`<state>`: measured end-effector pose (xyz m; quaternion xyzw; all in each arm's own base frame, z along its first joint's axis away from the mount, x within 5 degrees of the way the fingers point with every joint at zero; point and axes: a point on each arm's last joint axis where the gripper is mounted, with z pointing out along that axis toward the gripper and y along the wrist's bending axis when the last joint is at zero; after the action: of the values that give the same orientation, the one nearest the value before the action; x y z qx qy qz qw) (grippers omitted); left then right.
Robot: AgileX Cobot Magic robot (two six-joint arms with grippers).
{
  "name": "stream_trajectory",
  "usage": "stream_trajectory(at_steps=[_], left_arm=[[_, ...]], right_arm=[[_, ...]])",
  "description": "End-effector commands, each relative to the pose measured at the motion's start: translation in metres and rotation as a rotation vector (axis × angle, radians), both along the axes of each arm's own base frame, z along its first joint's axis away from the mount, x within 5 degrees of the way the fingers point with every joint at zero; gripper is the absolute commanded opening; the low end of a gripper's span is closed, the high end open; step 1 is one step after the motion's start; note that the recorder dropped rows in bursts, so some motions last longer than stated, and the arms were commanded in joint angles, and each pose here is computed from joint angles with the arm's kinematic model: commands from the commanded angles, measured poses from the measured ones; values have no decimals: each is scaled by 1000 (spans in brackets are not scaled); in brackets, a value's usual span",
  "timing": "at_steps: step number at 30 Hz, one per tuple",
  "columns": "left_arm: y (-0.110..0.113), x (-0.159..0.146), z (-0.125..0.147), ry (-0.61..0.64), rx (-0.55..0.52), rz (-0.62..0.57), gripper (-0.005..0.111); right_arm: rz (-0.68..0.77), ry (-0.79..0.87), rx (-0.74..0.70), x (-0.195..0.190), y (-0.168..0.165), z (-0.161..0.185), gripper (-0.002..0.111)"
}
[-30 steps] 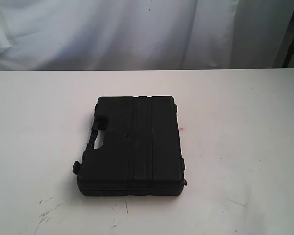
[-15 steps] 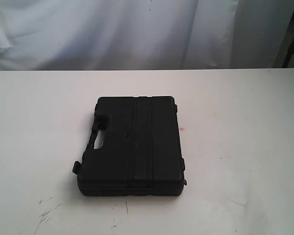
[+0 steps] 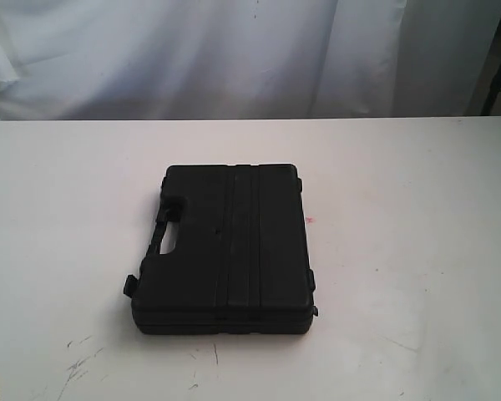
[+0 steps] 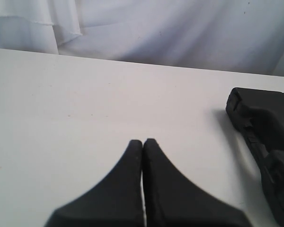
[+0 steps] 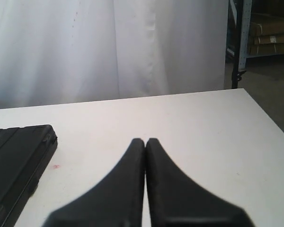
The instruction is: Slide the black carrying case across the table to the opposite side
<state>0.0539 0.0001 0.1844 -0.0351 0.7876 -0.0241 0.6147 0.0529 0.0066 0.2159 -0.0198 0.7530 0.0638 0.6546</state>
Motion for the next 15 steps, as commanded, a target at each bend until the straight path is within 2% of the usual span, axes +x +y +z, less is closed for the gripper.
stream_trajectory(at_steps=[1,15], left_arm=[[0,0,0,-15,1,2,0],[0,0,0,-15,1,2,0]], right_arm=[[-7,-24,19,1,0,-12,0],[1,45,-27,2,0,-27,0]])
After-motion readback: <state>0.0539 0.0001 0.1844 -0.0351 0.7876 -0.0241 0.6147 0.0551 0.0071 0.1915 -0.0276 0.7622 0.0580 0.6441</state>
